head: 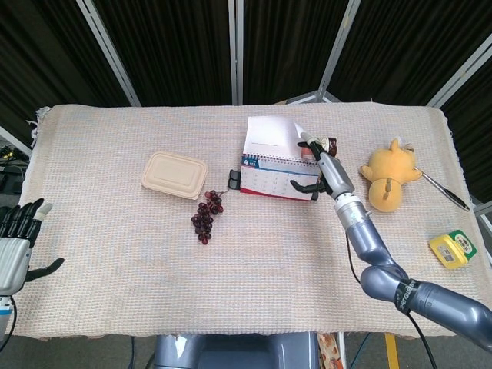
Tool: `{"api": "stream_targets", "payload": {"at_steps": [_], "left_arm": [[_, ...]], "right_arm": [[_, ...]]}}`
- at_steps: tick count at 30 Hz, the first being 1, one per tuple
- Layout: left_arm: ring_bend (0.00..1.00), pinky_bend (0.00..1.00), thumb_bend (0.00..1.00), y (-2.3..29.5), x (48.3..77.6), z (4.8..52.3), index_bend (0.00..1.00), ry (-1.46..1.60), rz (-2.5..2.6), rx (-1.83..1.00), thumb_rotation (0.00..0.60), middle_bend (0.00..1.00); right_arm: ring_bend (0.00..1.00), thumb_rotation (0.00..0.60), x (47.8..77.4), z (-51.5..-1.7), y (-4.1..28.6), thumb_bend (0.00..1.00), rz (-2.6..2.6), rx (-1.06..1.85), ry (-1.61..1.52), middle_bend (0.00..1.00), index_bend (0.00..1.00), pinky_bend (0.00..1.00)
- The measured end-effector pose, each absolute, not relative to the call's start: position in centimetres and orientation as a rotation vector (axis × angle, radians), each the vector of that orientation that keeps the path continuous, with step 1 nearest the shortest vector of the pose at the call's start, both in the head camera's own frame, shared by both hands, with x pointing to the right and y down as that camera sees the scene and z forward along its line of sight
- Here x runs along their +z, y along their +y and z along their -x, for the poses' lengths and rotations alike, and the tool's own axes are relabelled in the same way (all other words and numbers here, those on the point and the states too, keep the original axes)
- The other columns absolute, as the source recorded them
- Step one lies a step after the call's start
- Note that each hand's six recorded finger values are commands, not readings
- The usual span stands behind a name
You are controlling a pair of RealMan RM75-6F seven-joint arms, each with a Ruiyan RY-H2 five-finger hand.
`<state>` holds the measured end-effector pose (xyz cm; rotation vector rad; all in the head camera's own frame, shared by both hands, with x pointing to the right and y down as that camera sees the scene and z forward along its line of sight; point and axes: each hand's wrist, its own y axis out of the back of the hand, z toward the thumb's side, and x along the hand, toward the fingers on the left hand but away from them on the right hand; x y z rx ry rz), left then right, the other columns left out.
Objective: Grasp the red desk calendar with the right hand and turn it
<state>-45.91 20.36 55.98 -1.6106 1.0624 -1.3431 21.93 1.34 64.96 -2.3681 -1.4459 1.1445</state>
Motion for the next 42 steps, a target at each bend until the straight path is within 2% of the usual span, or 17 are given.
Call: {"api": "stream_targets", "payload": {"at_steps": [7,20,25,31,37,42], "left_arm": [[0.0,0.0,0.12,20.4,55.9,45.7,0.0,1.061,1.612,-1.333,0.6,0.0],[0.0,0.0,0.12,20.3,55.6,45.7,0.0,1.072,1.612,-1.324,0.6,0.0],[0.0,0.0,0.12,20.3,55.6,45.9,0.0,1.074,1.614,-1.328,0.6,0.0],[0.0,0.0,0.12,20.4,55.8,46.2,0.0,1.07,1.618,-1.339,0.6,0.0],[0.0,0.0,0.12,20.6,55.8,46.1,0.0,1.064,1.62,-1.339,0.6,0.0],[0.0,0.0,0.12,21.0,55.9,45.8,0.0,1.039,1.619,-1.339,0.6,0.0]], "right_arm": [[0.0,0.6,64.0,-21.9,0.7,0.18,2.325,1.1,-1.436,0.0,0.0,0.0],[0.0,0.6,60.3,-20.9,-1.1,0.17,2.161,1.035,-1.36,0.0,0.0,0.0],[0.0,0.6,59.2,-20.5,-0.8,0.16,2.157,1.022,-1.329,0.0,0.0,0.0],[0.0,0.6,57.8,-21.6,1.4,0.17,2.104,1.012,-1.242,0.0,0.0,0.0],[0.0,0.6,57.0,-24.8,5.1,0.17,1.976,1.034,-1.139,0.0,0.0,0.0],[0.0,0.6,58.5,-30.0,11.3,0.17,1.874,1.191,-1.025,0.0,0.0,0.0]]}}
